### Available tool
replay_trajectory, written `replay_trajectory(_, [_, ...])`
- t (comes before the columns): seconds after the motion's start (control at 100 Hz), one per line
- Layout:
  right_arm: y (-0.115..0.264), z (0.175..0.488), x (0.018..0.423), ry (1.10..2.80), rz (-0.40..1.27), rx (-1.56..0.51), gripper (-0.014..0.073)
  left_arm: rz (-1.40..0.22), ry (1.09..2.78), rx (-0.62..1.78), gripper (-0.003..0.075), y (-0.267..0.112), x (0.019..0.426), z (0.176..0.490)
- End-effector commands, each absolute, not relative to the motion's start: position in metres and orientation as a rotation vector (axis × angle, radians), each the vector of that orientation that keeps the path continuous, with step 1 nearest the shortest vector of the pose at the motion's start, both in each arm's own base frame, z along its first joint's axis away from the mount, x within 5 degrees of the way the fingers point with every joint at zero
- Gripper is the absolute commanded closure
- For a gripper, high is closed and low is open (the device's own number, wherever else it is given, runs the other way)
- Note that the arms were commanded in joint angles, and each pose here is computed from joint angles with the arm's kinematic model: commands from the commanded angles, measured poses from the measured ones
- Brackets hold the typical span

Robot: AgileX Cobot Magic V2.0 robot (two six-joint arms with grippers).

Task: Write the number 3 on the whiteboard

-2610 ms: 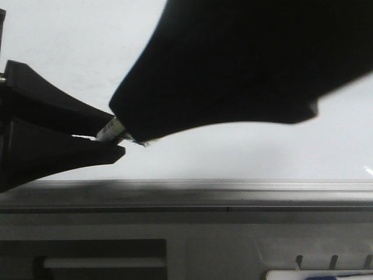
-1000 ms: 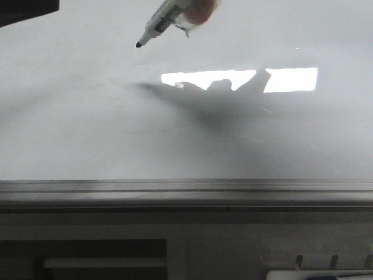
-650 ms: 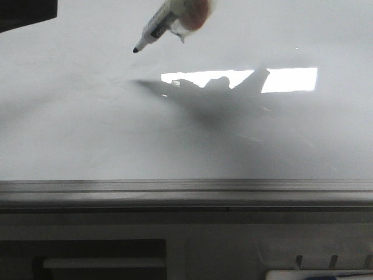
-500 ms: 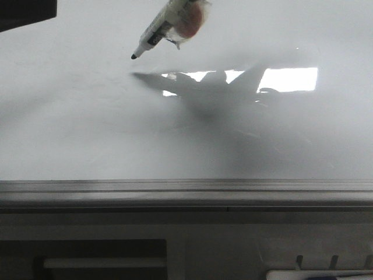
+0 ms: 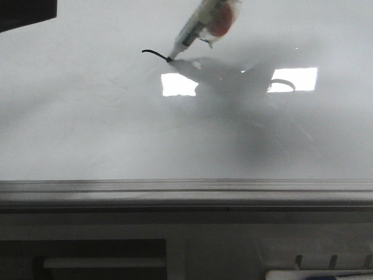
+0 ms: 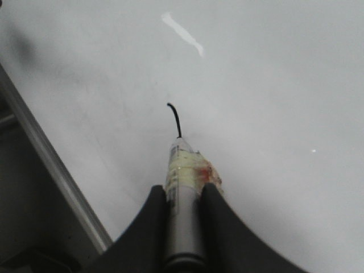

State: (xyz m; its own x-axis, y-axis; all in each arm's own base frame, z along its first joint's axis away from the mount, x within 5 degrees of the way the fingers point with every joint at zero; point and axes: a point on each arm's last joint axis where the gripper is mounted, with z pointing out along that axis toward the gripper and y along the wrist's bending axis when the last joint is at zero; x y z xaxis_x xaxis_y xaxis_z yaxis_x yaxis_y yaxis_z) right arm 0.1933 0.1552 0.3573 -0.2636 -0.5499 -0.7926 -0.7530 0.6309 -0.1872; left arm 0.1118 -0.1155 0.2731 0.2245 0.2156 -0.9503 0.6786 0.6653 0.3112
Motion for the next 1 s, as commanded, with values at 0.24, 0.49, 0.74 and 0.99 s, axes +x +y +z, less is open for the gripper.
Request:
replay_trajectory(0.24, [0.164,0.356,0.198,1.943,0.3,-1.012,0.0655,-0.409,1.262,0.762,0.023,-0.116,0.112,0.29])
replay_trajectory(0.49, [0.166,0.354,0.198,1.95,0.3,-1.026,0.0655,-0.409,1.262,0.762,0.023,-0.116,0.112,0.29])
replay_trajectory(0.74, [0.155,0.354,0.184,2.039,0.294,-1.066,0.0655,-0.409,1.262,0.762,0.023,-0.116,0.112,0.29])
replay_trajectory(0.99, [0.179,0.335,0.192,2.004,0.342,-1.079,0.0655,-0.409,1.263,0.763,0.023,-0.116,0.112,0.289])
